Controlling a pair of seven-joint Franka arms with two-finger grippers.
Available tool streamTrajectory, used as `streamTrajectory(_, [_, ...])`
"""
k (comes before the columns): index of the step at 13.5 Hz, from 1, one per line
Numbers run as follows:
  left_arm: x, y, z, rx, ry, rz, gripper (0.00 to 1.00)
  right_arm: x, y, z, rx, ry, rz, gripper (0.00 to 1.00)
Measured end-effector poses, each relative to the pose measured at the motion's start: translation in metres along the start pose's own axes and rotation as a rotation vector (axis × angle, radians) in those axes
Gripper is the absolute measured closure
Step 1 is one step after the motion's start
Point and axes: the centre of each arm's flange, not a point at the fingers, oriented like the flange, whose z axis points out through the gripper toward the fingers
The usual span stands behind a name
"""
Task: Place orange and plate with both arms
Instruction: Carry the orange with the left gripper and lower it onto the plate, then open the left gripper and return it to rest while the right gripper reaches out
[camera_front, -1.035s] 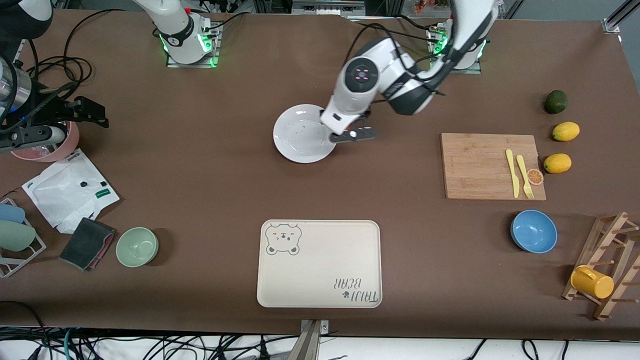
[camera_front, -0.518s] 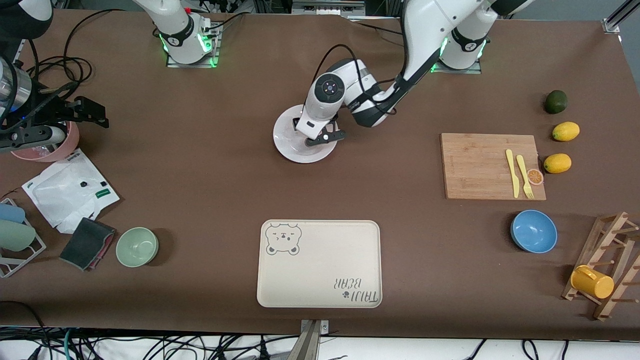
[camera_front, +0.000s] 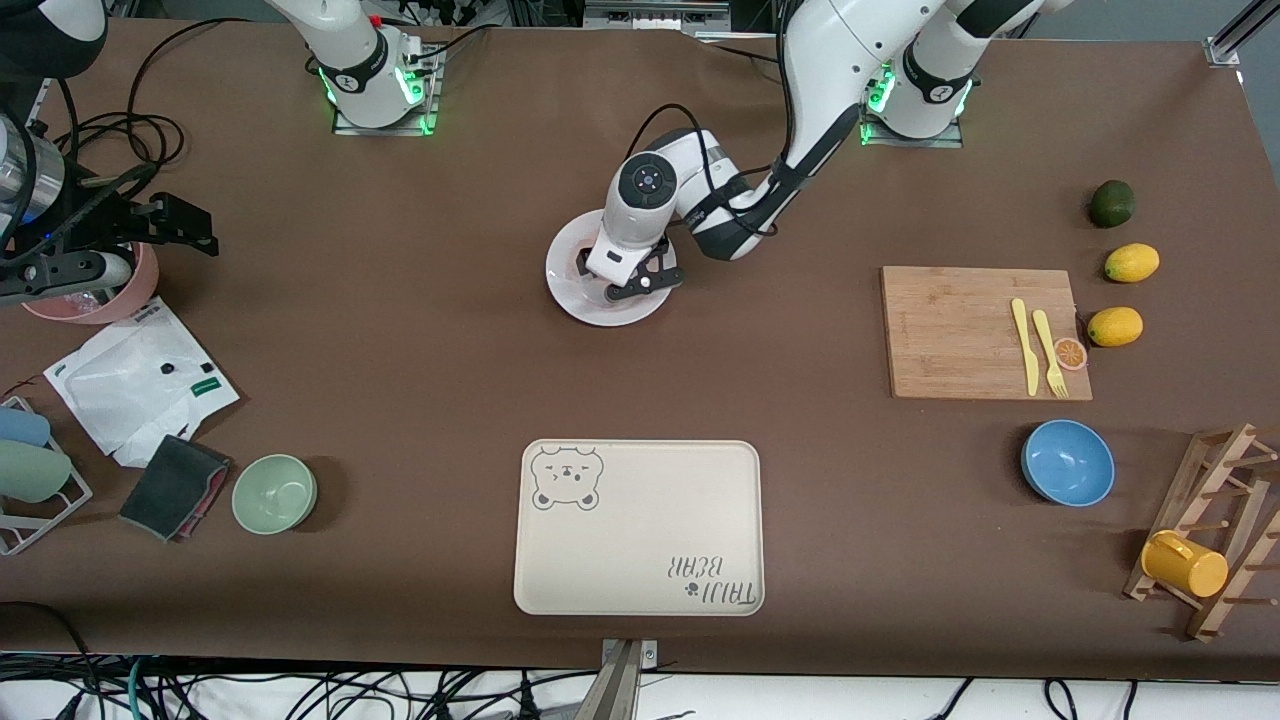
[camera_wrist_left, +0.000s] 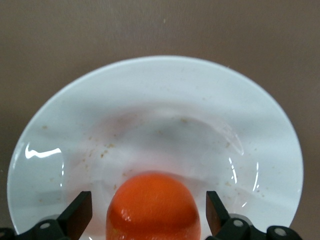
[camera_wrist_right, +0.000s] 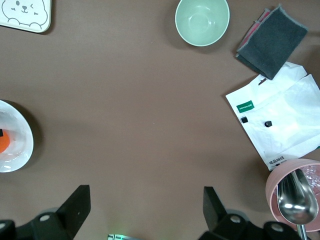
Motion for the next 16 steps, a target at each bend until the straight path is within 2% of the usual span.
streamTrajectory(3, [0.017, 0.001, -0.04, 0.007, 0.024, -0.019, 0.0, 0.0, 0.0, 0.001, 0.0, -0.001, 0.0, 0.0])
streamTrajectory(6, [0.051, -0.015, -0.113, 0.069, 0.051, -0.01, 0.0, 0.001, 0.0, 0.002, 0.0, -0.001, 0.0, 0.0])
streamTrajectory(10, [0.115, -0.06, -0.209, 0.161, 0.035, 0.138, 0.0, 0.003, 0.0, 0.003, -0.002, 0.007, 0.0, 0.0])
streamTrajectory(14, [0.203, -0.148, -0.289, 0.16, 0.03, 0.336, 0.0, 0.012, 0.0, 0.018, -0.004, 0.01, -0.003, 0.0])
streamTrajectory(16, [0.229, -0.192, -0.317, 0.173, 0.009, 0.406, 0.0, 0.016, -0.001, 0.033, -0.003, 0.002, -0.006, 0.0])
